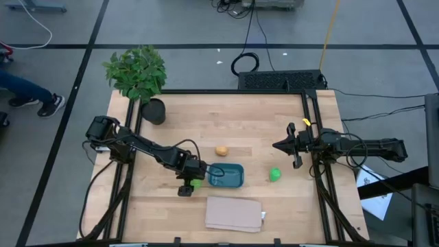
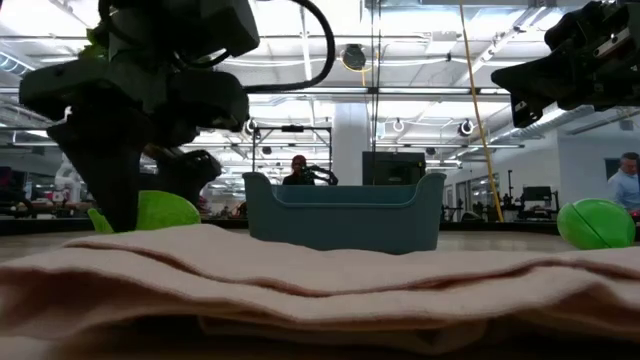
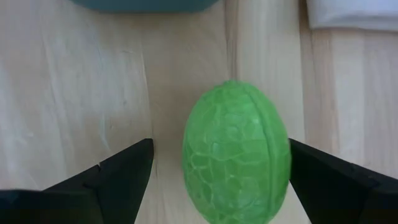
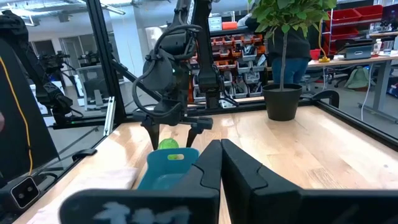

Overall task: Pick and placing Produce into tupperware
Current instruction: Put the green melon into the blue bin

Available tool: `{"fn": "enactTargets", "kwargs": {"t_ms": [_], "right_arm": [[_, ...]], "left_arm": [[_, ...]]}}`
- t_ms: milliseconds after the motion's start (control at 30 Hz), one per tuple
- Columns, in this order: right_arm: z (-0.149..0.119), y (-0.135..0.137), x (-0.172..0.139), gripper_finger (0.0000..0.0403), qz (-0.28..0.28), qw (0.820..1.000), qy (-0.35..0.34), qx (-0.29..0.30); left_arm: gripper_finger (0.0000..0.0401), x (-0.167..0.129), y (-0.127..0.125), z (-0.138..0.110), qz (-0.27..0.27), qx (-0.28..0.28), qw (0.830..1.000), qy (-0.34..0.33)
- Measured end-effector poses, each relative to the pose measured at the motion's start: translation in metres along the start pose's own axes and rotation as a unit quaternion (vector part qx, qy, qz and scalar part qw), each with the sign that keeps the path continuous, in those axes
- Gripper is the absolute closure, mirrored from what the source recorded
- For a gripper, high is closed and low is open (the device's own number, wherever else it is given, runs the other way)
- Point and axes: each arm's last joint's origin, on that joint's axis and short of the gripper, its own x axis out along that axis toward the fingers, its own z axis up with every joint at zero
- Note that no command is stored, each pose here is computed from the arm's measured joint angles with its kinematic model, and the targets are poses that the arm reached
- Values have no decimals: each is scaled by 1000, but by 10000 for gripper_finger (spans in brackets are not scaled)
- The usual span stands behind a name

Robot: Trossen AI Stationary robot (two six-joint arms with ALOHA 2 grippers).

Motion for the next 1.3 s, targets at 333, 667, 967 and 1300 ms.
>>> {"fn": "enactTargets", "kwargs": {"t_ms": [333,667,967,1300], "right_arm": [[0,0,0,403,0,1000,0,0],[0,0,0,403,0,1000,0,0],[0,0,0,403,0,1000,0,-2],[0,0,0,403,0,1000,0,-2]], "left_arm": [[62,0,0,0,3,-1,1000,-2],[183,0,-1,0,-16,-4,1000,2],[169,-3,-1,-2,-14,9,1000,27],[184,-30,-9,20,-2,45,998,41]]}}
